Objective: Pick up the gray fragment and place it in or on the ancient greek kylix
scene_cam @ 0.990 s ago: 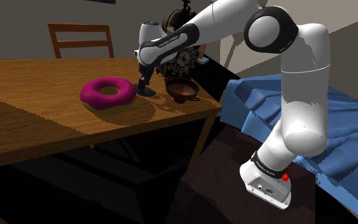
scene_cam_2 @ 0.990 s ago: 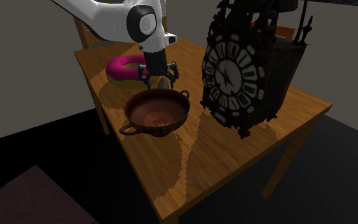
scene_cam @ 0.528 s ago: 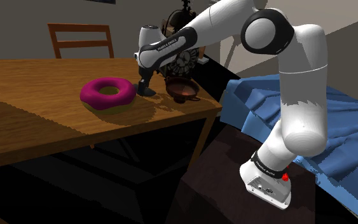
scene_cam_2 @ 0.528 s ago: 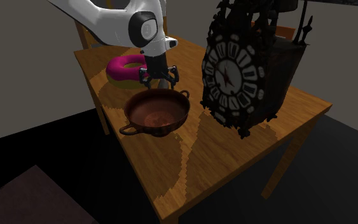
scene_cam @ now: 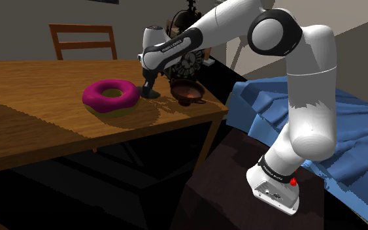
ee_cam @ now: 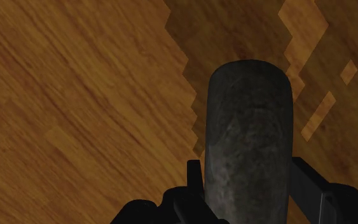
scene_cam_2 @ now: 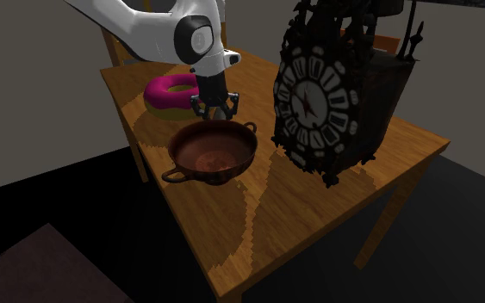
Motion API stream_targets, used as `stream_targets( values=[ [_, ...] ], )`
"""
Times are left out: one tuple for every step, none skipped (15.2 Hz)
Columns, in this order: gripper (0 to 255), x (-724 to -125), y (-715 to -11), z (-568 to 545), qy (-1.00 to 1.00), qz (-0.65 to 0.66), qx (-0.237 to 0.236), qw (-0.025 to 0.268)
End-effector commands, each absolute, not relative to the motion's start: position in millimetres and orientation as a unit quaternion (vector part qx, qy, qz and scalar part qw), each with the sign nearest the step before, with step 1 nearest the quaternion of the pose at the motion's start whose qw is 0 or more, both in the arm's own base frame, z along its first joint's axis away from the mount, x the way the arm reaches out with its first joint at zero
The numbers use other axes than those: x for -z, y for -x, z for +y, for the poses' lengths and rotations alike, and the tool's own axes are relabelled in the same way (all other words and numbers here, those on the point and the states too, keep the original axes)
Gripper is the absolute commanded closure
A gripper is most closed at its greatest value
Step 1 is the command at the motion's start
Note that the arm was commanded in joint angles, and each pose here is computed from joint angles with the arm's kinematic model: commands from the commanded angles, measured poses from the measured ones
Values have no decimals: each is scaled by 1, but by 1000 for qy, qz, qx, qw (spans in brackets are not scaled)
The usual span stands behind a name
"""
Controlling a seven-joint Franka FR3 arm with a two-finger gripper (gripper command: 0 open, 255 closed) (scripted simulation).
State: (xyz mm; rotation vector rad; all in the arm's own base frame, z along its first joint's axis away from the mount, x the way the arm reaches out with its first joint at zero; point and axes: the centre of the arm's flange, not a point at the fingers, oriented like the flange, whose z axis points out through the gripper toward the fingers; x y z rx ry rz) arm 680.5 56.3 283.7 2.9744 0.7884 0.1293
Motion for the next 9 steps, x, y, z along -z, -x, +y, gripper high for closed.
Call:
stream_targets(
  values=[
    [255, -284, -681, 56, -965, 256, -42, 31],
    [255, -284, -681, 56, -965, 256, -42, 31],
    [255, -284, -681, 56, -965, 256, -42, 31],
    [255, -284, -681, 56, -965, 256, -42, 31],
    [255, -289, -681, 56, -965, 256, -42, 31],
    [255, -294, -681, 56, -965, 256, -42, 31],
    [255, -300, -680, 56, -965, 256, -42, 31],
    [255, -305, -680, 56, -965, 256, -42, 31],
    [255, -310, -680, 56, -965, 256, -42, 31]
  ],
)
